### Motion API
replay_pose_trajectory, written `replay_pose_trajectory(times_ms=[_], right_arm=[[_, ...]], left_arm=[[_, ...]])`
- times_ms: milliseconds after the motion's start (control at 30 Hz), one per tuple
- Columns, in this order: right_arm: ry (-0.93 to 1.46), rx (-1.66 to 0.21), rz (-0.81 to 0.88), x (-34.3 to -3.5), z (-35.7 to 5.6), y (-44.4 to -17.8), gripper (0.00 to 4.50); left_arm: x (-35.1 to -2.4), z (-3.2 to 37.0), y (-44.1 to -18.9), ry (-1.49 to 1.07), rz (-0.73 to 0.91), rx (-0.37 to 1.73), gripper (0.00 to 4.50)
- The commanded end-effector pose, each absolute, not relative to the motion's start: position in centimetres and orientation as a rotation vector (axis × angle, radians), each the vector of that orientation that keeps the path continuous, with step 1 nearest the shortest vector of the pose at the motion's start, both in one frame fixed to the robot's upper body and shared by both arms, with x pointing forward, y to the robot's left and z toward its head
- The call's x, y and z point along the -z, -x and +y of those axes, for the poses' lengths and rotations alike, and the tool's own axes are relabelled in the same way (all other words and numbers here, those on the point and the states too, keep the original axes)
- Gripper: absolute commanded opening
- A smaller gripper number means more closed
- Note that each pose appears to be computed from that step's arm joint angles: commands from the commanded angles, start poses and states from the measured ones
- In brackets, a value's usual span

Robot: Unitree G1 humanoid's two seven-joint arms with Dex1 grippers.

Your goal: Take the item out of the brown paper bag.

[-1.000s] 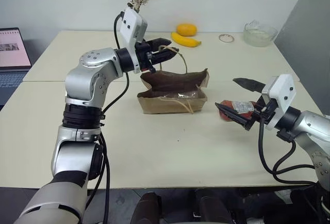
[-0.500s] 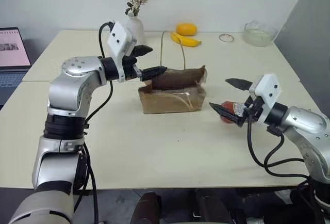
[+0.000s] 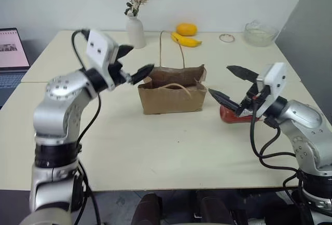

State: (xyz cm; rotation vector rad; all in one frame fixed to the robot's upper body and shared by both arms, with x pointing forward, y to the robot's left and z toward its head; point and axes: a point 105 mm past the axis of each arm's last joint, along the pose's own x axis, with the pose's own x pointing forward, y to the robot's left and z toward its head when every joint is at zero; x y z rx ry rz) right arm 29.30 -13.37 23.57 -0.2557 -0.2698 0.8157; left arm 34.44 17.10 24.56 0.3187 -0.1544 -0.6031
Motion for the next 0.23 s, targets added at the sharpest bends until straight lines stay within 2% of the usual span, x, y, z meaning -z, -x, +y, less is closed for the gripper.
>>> replay_pose_trajectory(times_ms=[33,233], right_arm=[[0.241,-0.79,-0.276,-23.7,-14.0,-28.5,4.5],[0.241,-0.75,-0.277,-22.4,-12.9,-29.2,4.5]], left_arm=[[-24.7,18.6,-32.6,-0.294,-0.226,0.452,4.46],[-22.5,19.8,-31.0,-0.247,-0.214,0.365,4.46]])
